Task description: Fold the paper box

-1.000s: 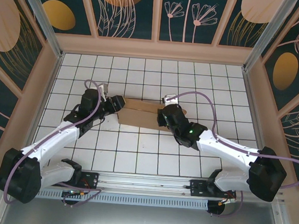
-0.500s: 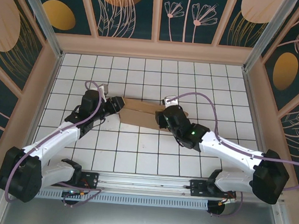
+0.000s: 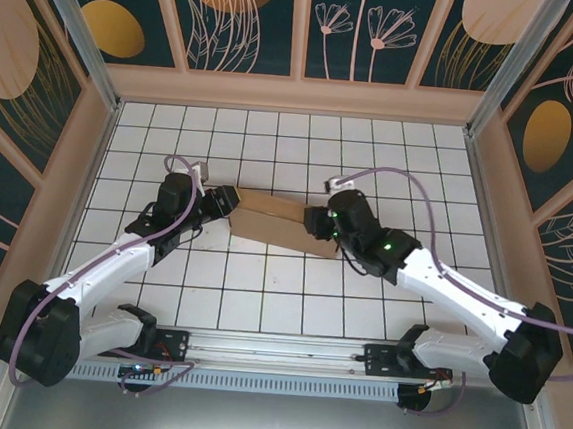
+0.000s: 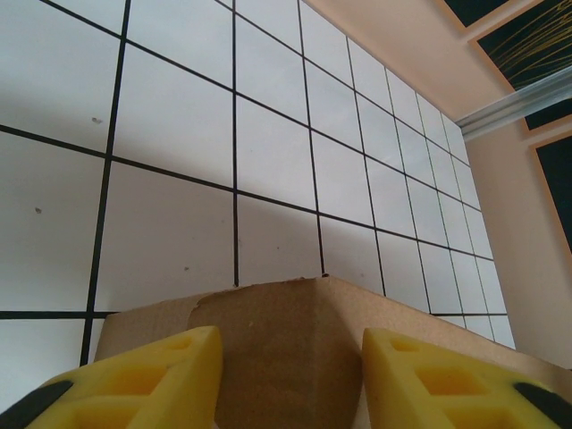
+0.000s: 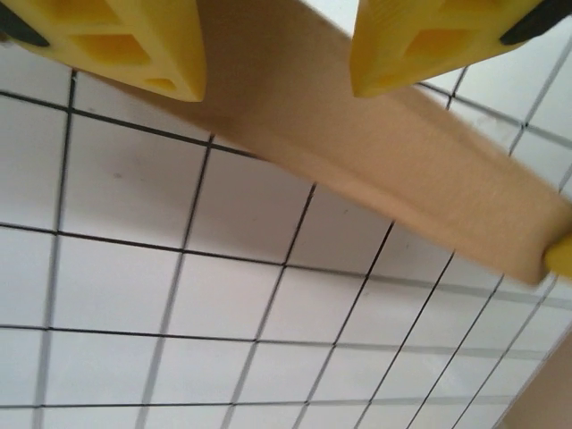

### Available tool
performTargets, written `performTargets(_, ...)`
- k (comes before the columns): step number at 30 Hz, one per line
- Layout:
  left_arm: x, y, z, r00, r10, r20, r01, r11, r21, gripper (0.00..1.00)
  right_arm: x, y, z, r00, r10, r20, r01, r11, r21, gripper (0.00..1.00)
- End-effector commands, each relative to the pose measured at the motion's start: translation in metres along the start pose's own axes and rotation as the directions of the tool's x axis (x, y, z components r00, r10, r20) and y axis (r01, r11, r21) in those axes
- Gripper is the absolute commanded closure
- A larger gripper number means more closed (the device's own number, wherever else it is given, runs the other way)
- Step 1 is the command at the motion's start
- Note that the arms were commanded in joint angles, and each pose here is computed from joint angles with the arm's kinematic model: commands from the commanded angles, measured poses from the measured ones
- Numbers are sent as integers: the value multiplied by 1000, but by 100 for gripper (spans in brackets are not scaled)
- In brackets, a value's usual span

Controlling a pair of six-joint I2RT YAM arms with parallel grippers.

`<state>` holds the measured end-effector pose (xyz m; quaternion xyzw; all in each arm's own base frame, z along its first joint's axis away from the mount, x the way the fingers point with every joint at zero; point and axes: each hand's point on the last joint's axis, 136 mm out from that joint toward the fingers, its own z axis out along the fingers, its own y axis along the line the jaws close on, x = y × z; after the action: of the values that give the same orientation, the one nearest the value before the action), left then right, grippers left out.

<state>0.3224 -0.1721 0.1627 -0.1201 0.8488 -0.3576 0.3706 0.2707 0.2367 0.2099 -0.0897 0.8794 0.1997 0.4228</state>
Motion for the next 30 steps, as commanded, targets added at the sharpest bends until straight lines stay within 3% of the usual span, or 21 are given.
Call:
performTargets(1,16,13,3,998,5,-60,-8,999,-49,55,-1,-27,-17,990,141,-24,-139,988,63,46)
performTargets(4,17,13,2,998,6,-63,-9,999,-50,55,9,-45,-23,973,224,-54,-218,971,99,40)
performTargets(11,18,13,3,998,-3,-68,0,999,-49,55,27,-50,-30,927,350,-137,-340,936,91,40)
performTargets(23,23,12,4,997,-8,-80,6,1000,-26,55,46,-50,-5,903,389,-181,-385,921,56,42)
performTargets(30,22,-10,7,995,1,-100,8,996,88,59,49,-38,15,909,370,-191,-382,924,-32,49)
